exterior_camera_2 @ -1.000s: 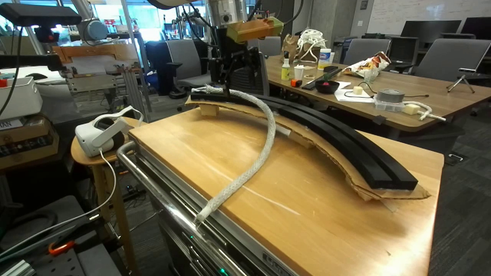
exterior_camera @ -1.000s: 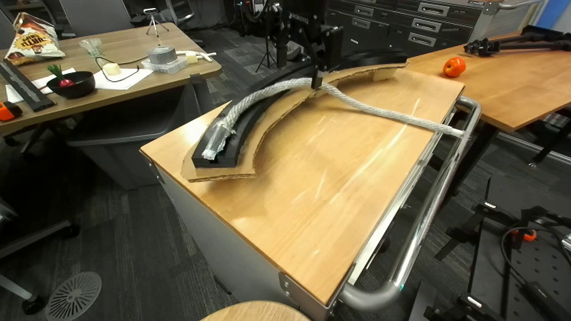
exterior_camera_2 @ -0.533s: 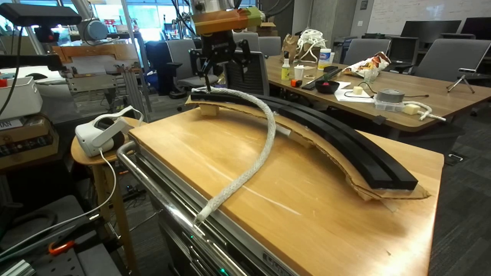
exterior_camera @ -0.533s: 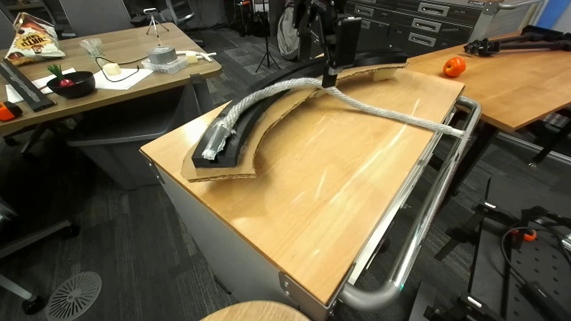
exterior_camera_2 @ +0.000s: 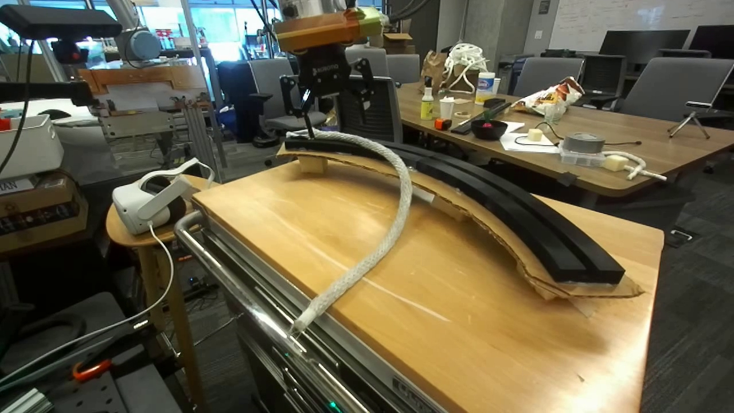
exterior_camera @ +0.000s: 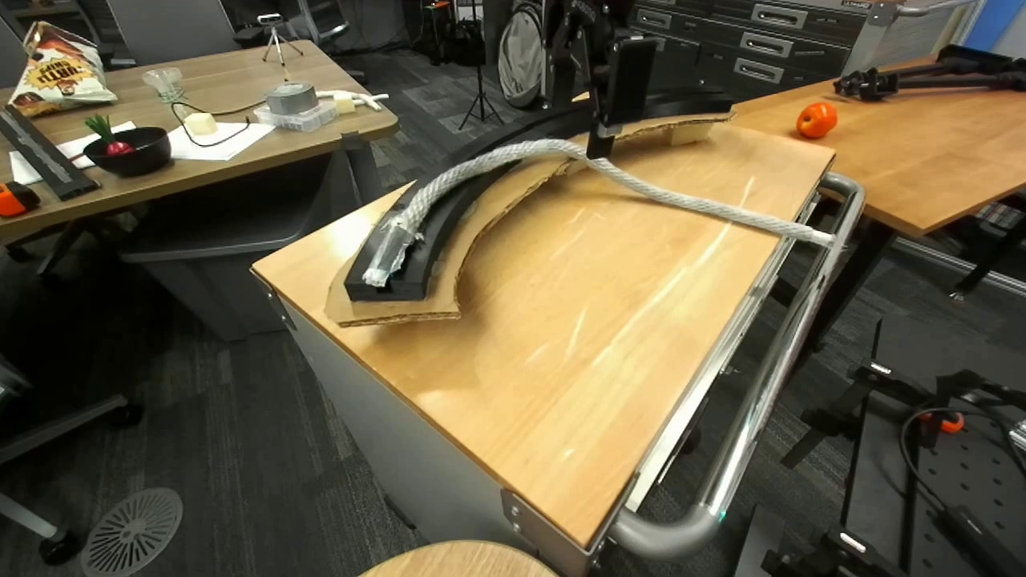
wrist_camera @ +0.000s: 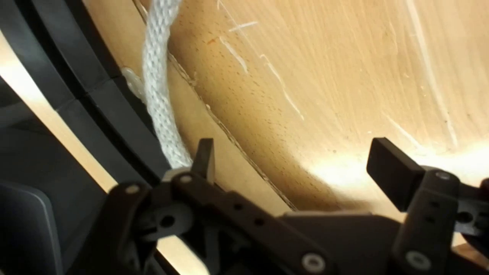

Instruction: Place the rope along the black object

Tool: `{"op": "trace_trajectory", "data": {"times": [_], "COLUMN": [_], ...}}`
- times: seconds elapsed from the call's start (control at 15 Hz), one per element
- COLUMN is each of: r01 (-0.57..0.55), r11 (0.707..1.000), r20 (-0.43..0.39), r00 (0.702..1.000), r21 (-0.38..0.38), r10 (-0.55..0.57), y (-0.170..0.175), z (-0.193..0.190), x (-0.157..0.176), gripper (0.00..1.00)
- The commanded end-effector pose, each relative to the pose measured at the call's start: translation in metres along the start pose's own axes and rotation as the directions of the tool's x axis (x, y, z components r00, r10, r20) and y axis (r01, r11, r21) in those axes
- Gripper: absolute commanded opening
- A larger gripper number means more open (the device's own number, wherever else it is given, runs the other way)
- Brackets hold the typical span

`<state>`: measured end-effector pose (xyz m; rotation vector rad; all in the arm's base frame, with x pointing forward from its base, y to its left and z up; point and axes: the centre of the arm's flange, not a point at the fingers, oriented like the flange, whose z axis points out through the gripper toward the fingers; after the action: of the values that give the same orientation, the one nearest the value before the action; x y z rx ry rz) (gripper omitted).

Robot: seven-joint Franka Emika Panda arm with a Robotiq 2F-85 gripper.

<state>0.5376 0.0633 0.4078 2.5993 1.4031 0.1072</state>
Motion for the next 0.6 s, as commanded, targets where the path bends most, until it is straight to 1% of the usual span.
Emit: {"op": "trace_trajectory", "data": {"times": [0.0, 0.13, 0.27, 0.4, 0.53], "r01": [-0.151, -0.254, -0.359, -0.468, -0.565], "r11": [0.983, 0.957, 0.921, 0.871, 0.815], "r20": [0.076, 0.093, 0.117, 0.127, 0.139], "r00": [0.984, 0.959, 0.919, 0.865, 0.803], "r21": [-0.106, -0.137, -0.151, -0.149, -0.131], "r10": [0.160, 0.268, 0.377, 0.486, 0.579], "y": [-0.035, -0.061, -0.088, -0.108, -0.118], "z": [-0.012, -0.016, -0.017, -0.011, 0.004], "x": [-0.015, -0.037, -0.057, -0.082, -0.106], "gripper": [1.00, 1.00, 1.00, 1.00, 1.00]}}
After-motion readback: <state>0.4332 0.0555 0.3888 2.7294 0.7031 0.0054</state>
